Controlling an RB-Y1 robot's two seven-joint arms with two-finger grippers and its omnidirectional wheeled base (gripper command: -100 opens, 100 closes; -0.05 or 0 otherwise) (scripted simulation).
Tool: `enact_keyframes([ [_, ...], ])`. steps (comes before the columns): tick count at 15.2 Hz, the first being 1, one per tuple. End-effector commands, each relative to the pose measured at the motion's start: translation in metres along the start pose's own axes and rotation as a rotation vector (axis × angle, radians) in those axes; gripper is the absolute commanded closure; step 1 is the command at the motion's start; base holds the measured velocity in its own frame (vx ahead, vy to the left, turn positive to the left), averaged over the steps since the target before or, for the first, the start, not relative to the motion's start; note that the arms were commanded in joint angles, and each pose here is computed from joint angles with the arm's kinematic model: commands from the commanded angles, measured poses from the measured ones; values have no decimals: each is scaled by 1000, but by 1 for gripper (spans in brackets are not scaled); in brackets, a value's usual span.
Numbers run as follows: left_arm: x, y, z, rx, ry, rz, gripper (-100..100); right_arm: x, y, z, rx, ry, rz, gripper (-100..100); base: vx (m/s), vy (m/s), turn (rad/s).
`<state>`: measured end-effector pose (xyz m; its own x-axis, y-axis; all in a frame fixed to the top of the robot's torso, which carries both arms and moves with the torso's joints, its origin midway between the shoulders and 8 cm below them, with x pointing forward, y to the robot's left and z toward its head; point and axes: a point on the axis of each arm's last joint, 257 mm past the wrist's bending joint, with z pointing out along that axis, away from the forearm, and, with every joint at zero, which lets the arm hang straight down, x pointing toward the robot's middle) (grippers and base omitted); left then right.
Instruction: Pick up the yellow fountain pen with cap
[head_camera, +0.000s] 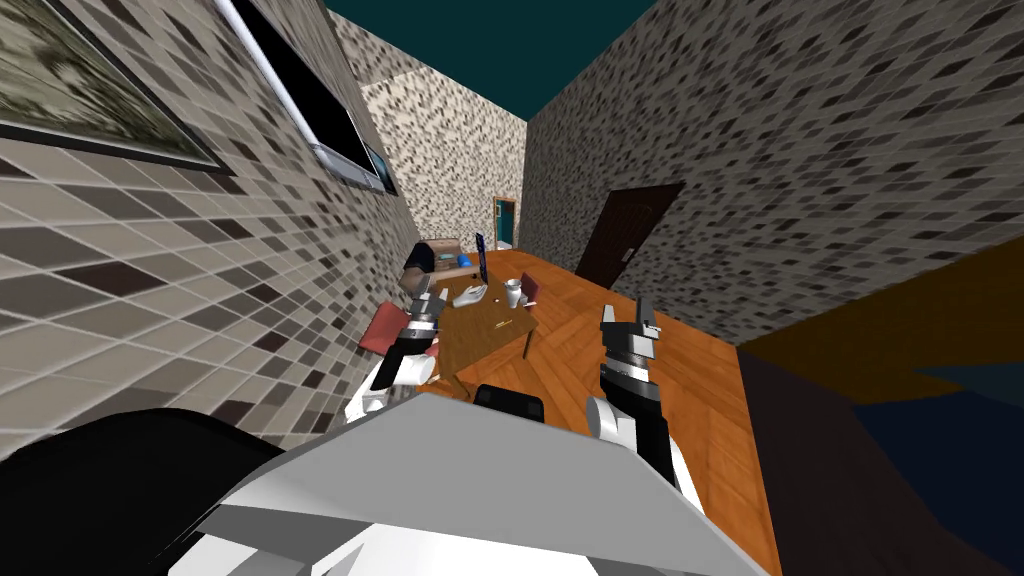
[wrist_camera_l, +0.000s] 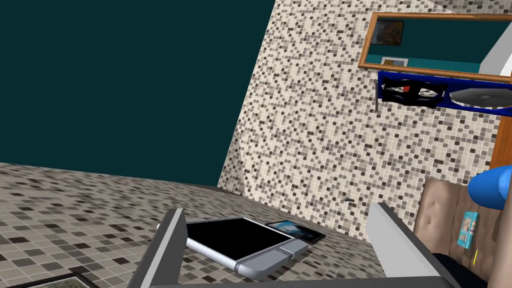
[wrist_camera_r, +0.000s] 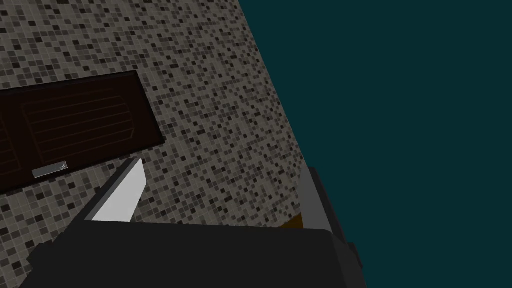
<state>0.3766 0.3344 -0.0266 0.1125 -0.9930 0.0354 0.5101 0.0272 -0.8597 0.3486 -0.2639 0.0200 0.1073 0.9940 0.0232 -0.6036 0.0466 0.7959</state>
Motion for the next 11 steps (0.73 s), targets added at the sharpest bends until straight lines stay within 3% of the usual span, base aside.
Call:
enact_keyframes([
  [1,-11,15,-2,-52,-11,5,-100,0,0,0,0,0,0,0,34,-33,-132],
  [4,-36,46,-9,-154,-47,13,-100,0,0,0,0,0,0,0,43,-48,-180],
  [6,-36,50,-9,-168,-49,13,-100,0,0,0,0,0,0,0,41,-38,-102],
  [7,-50,64,-14,-215,-72,15,-100,0,0,0,0,0,0,0,39,-37,-133],
  [9,-51,68,-15,-231,-75,15,-100,0,0,0,0,0,0,0,32,-29,-116],
  [10,-66,82,-21,-282,-102,15,-100,0,0,0,0,0,0,0,33,-32,-181],
  [11,-67,86,-22,-296,-105,15,-100,0,0,0,0,0,0,0,42,-32,-170],
])
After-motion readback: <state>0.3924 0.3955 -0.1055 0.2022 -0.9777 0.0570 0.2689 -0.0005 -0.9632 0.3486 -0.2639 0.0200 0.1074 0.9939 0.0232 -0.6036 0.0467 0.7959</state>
